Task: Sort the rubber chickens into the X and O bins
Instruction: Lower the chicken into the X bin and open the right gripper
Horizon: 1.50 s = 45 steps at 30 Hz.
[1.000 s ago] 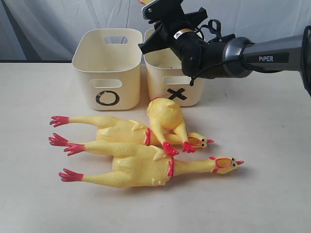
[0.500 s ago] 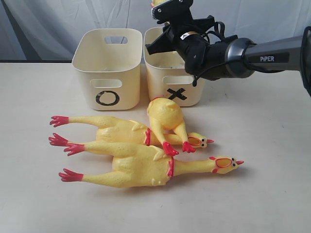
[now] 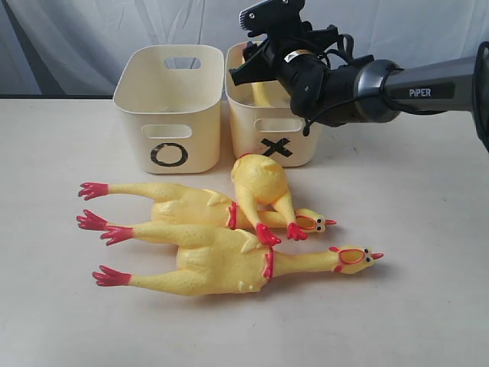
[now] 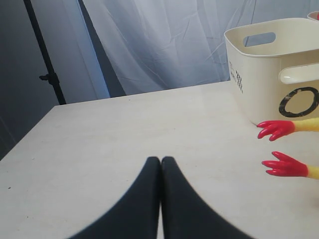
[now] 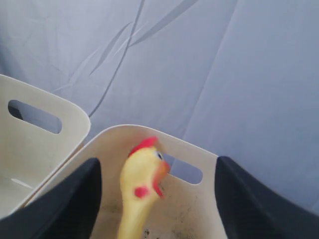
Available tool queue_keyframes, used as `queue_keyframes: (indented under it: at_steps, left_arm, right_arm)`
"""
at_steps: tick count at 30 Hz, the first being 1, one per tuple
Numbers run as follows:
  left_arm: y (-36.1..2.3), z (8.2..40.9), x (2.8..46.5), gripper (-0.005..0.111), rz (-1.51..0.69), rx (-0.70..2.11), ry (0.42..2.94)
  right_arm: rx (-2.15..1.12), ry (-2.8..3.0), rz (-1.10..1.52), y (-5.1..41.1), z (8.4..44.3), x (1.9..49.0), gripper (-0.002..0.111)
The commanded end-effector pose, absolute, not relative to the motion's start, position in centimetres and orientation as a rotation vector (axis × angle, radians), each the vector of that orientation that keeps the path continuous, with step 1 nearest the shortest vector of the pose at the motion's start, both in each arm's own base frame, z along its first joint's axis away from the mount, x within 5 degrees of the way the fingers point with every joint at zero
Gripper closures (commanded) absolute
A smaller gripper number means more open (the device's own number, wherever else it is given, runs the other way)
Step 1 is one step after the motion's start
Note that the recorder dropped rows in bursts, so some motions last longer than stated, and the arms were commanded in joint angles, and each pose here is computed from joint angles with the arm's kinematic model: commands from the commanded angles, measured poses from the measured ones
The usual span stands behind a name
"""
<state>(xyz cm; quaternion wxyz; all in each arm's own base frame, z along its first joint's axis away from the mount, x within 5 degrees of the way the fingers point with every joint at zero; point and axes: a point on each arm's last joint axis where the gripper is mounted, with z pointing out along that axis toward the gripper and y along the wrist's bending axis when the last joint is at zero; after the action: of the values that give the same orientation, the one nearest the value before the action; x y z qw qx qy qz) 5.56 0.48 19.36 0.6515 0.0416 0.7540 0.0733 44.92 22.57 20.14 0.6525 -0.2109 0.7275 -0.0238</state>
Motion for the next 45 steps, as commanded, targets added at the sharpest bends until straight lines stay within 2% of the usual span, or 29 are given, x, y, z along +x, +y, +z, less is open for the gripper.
queue_keyframes:
  at_steps: [1,11,24,28,35,45]
  left_arm:
    - [0.5,19.3,5.5,0.107,0.16,0.092,1.71]
    - [0.5,19.3,5.5,0.107,0.16,0.092,1.71]
    - [0.5,19.3,5.5,0.107,0.16,0.092,1.71]
    - [0.5,19.3,5.5,0.107,0.16,0.092,1.71]
    - [0.5,19.3,5.5,0.107,0.16,0.092,1.71]
    - [0.5,19.3,5.5,0.107,0.16,0.092,1.71]
  right_arm:
    - [-0.457,1.622,-0.056,22.4,21.5,44.9,0.046]
    - [-0.513,1.637,0.031,23.0,25.0,43.4,0.049]
    - [-0.723,1.74,0.248,23.2,31.7,38.7,0.053]
    - [-0.835,1.817,0.326,23.3,32.1,37.2,0.057]
    - [-0.985,1.955,0.401,23.1,31.8,35.2,0.057]
    - [-1.071,2.408,0.178,20.4,29.0,33.6,0.057]
